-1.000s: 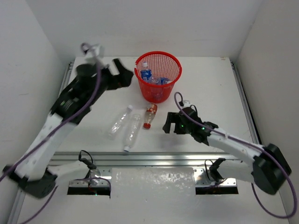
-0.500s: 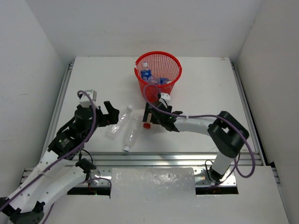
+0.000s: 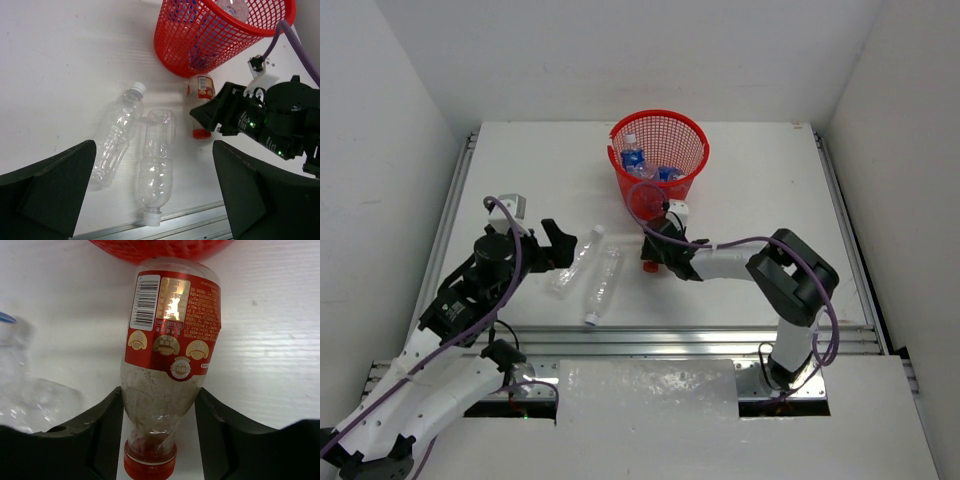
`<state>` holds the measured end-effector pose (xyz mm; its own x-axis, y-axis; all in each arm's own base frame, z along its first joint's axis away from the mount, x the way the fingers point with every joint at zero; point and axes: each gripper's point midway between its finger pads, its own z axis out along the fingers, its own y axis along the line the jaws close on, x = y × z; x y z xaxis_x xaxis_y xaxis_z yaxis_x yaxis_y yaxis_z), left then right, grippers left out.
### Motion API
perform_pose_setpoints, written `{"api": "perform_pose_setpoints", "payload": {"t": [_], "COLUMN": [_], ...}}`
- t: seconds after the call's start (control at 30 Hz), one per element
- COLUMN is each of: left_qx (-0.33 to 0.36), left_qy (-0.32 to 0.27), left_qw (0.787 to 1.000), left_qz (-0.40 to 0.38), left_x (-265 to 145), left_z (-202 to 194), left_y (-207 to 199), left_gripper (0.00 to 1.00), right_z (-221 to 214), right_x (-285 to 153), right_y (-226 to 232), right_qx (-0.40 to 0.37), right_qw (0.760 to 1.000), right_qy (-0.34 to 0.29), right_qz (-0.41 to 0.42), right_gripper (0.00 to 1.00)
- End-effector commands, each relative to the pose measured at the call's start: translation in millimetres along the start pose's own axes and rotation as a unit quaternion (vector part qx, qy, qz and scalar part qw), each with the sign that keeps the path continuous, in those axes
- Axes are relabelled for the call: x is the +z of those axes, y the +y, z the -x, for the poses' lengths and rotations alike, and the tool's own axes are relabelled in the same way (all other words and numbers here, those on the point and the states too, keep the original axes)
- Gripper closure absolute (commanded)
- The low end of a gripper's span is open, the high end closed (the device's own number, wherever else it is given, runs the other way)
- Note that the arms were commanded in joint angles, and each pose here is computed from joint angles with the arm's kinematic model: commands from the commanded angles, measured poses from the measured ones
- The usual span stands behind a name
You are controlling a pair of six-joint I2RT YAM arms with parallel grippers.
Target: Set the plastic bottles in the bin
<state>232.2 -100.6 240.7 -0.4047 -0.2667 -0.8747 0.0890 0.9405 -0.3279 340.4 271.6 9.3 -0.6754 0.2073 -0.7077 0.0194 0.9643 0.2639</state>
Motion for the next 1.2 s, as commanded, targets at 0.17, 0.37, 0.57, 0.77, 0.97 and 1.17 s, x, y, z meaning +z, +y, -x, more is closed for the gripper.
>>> {"api": "perform_pose_setpoints", "payload": {"t": [0.17, 0.37, 0.57, 0.77, 0.97, 1.17], "left_qx": [-0.023, -0.077, -0.111, -0.094, -0.096, -0.085], "left_qy": [0.005, 0.058, 0.095, 0.09, 0.077, 0.076], "left_qw": [0.995, 0.959, 0.909, 0.889, 0.865, 0.899], "left_qz": [-0.095, -0.267, -0.391, -0.439, -0.487, -0.423], "left_x": [-2, -8, -4, -5, -11, 11], "left_z": [3, -22, -48, -50, -35, -6], "left_y": [-38, -100, -147, -193, -219, -226], "left_gripper": [0.0, 0.0, 0.0, 0.0, 0.1, 1.0], "right_z": [19, 3, 4, 10, 18, 34], "right_x": [-64, -148, -224, -262, -282, -256], "right_y": [-14, 4, 33, 53, 61, 29], "right_qx": [-0.085, -0.167, -0.188, -0.193, -0.197, -0.165], "right_qw": [0.988, 0.934, 0.864, 0.825, 0.802, 0.867], "right_qy": [-0.082, -0.105, -0.124, -0.115, -0.129, -0.16], "right_qz": [0.104, 0.298, 0.449, 0.518, 0.549, 0.442], "right_gripper": [0.84, 0.88, 0.88, 0.86, 0.84, 0.01]}}
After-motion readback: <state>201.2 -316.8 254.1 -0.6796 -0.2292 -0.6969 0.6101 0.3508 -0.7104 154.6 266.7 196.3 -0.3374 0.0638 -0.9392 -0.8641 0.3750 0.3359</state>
